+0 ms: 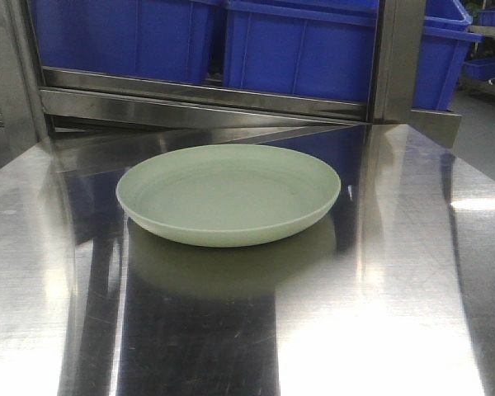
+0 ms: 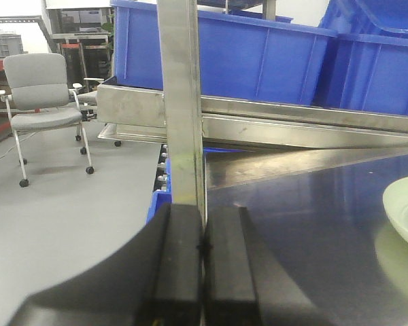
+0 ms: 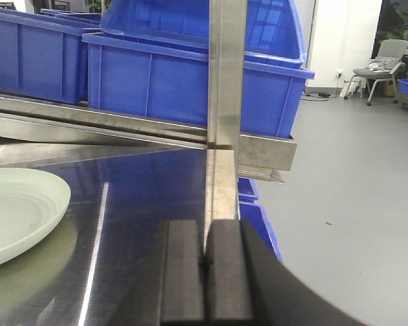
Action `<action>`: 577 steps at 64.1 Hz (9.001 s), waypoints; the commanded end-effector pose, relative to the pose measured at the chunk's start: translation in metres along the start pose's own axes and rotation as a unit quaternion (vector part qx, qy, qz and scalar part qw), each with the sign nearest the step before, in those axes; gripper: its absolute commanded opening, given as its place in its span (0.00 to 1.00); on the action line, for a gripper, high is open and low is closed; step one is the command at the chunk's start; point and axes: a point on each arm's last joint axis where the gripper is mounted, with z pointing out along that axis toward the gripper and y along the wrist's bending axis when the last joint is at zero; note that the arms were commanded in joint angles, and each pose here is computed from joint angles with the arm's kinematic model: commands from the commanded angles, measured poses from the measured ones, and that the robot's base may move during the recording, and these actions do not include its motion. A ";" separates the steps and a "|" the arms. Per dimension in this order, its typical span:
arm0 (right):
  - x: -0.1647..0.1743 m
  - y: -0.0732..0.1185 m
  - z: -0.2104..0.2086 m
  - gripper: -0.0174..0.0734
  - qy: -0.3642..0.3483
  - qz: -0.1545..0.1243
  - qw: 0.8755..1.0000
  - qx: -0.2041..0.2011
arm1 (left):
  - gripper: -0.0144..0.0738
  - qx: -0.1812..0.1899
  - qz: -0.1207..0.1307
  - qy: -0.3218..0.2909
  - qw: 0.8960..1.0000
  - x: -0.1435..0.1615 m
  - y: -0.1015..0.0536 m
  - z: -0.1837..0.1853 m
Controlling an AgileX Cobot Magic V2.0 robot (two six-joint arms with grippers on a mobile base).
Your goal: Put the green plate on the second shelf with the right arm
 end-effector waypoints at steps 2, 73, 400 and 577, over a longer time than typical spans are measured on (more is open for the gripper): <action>-0.016 0.000 -0.002 0.25 -0.061 -0.003 0.998 -0.001 | 0.31 0.001 -0.001 -0.028 1.000 0.006 0.000 0.000; -0.225 0.011 0.070 0.25 -0.018 0.098 0.995 -0.012 | 0.31 0.001 -0.001 -0.028 1.000 0.006 0.000 0.000; -0.021 -0.003 -0.003 0.26 -0.086 0.054 0.995 0.015 | 0.31 0.001 -0.001 -0.028 1.000 0.006 0.000 0.000; -0.020 -0.003 -0.003 0.26 -0.083 0.054 0.995 0.015 | 0.31 0.002 -0.001 -0.024 1.000 0.006 0.000 0.000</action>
